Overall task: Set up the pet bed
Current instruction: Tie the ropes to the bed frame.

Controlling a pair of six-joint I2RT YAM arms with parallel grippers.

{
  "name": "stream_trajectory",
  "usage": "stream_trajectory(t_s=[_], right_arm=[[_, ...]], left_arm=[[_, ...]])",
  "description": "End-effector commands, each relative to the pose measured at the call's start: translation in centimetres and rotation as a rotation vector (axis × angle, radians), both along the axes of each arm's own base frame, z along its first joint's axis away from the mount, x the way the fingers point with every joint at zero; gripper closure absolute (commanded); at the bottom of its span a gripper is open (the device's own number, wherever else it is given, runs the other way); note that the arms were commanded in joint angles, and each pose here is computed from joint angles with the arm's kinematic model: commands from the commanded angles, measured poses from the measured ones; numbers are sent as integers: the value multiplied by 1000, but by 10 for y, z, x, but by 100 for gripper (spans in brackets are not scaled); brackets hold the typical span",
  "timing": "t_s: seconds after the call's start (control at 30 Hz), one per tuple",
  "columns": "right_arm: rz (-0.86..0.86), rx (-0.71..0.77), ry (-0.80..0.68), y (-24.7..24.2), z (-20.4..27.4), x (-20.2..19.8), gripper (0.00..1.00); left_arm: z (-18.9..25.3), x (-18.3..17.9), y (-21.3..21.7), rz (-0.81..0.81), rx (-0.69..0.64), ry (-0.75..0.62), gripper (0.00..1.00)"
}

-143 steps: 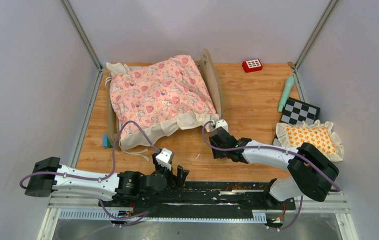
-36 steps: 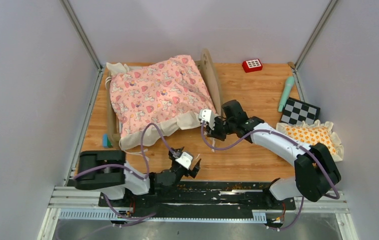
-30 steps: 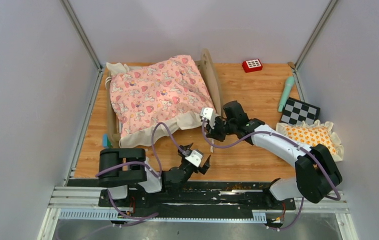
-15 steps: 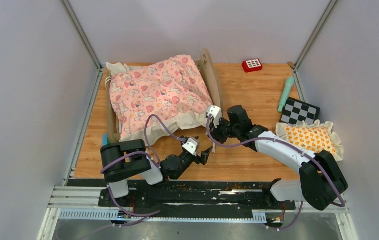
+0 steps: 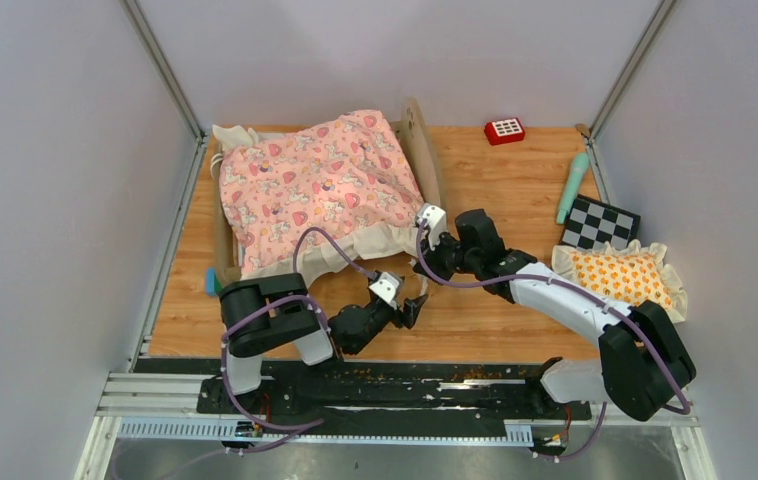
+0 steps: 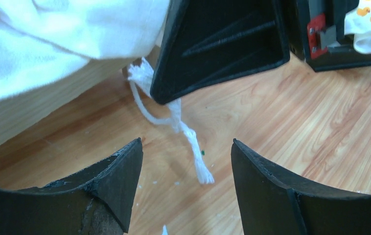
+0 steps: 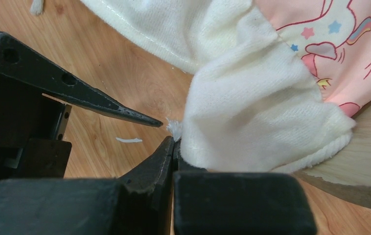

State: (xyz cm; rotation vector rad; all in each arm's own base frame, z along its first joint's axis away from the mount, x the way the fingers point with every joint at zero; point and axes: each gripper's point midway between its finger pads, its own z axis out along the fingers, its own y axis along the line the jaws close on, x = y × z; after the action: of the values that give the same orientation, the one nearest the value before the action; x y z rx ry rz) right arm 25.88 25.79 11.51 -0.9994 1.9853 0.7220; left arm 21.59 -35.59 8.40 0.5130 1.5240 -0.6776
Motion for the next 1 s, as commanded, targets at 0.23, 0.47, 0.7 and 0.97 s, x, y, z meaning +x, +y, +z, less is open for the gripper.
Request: stream_trajectory(t_s=[0.23, 0.47, 0.7, 0.97], right_arm=[[-15, 91, -36, 6, 24, 2, 100], [-11, 110, -29, 6, 28, -3, 100], [-26, 112, -27, 2, 28, -7, 100], [-26, 125, -27, 2, 31, -9, 100]], left_arm=[[27, 19, -20, -32, -147, -18, 31], [25, 28, -23, -43, -159, -8, 39], [33, 32, -26, -59, -180, -18, 47], [31, 32, -31, -90, -189, -6, 65]])
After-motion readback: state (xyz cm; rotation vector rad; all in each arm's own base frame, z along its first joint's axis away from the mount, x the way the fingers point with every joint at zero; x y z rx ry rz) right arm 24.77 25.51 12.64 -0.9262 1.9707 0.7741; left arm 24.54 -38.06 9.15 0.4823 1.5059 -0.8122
